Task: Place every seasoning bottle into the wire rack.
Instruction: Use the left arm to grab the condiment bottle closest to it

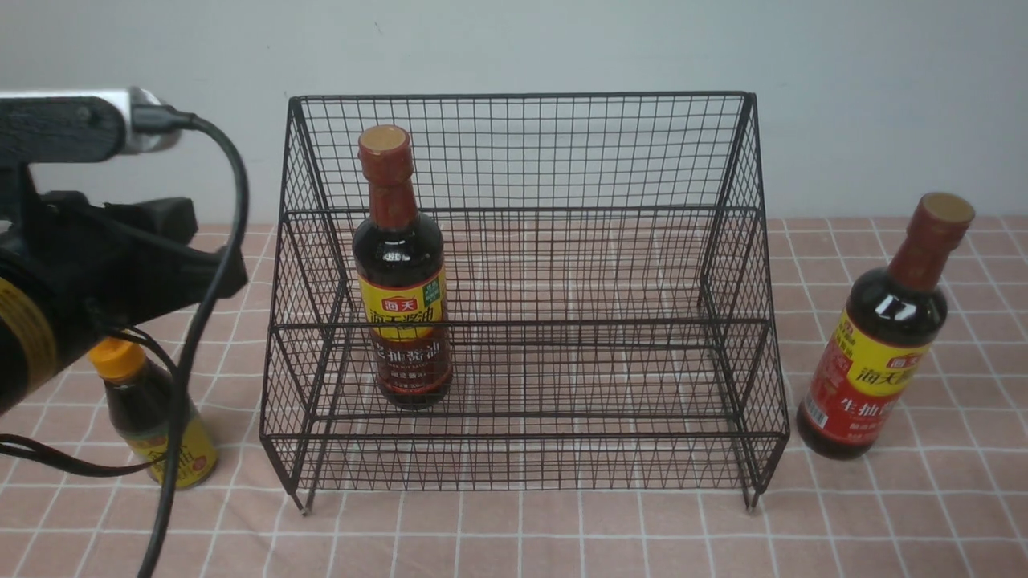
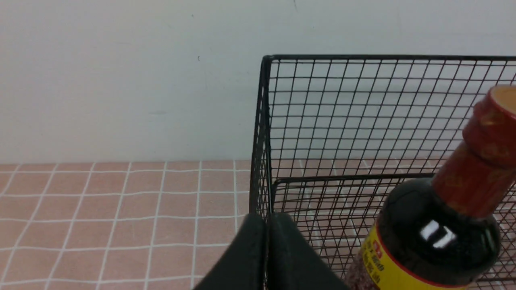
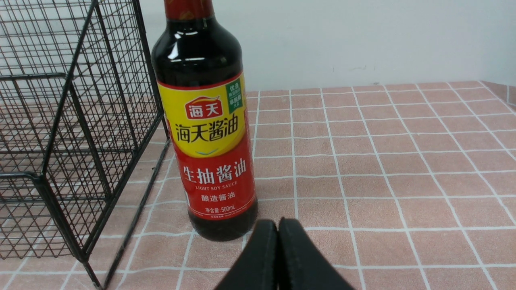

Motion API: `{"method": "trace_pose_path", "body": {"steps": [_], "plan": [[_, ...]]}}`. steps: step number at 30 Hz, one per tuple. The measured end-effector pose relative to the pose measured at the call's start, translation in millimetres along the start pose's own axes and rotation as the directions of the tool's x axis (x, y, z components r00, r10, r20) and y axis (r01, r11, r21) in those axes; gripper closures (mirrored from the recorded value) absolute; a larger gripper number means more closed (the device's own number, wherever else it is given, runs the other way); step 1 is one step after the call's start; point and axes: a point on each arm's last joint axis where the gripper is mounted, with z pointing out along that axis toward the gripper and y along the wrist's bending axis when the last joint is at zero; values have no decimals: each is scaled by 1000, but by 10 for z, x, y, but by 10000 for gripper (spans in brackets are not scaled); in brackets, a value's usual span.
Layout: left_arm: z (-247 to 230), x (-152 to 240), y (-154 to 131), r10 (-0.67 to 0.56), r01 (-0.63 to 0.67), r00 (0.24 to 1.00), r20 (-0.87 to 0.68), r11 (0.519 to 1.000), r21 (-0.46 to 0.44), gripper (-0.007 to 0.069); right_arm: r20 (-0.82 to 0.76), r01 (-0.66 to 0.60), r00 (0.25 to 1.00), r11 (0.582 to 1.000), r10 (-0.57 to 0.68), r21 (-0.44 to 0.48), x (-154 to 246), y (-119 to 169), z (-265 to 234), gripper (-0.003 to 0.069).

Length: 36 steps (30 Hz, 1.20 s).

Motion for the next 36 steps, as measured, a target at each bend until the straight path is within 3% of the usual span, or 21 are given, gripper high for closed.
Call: {"method": "trace_pose_path", "body": {"steps": [4,12,15,18,24,30,36], "plan": [[-15,-25,103,-9,9,1000,13,999,-45,623,0,0,1000,1000,0,0,0,0,0,673],[-81,-85,611,-3,14,999,41,965,-263,613,0,0,1000,1000,0,0,0,0,0,673],[-72,-81,733,-36,49,998,49,955,-292,611,0,0,1000,1000,0,0,0,0,0,673],[-62,-91,739,-51,66,997,64,962,-266,611,0,0,1000,1000,0,0,0,0,0,673],[-48,-126,621,63,-51,995,77,988,-149,611,0,0,1000,1000,0,0,0,0,0,673],[-59,-126,598,124,-114,990,67,985,-131,611,0,0,1000,1000,0,0,0,0,0,673],[-56,-115,585,89,-81,994,61,990,-114,611,0,1,1000,1000,-1,0,0,0,0,673]]}}
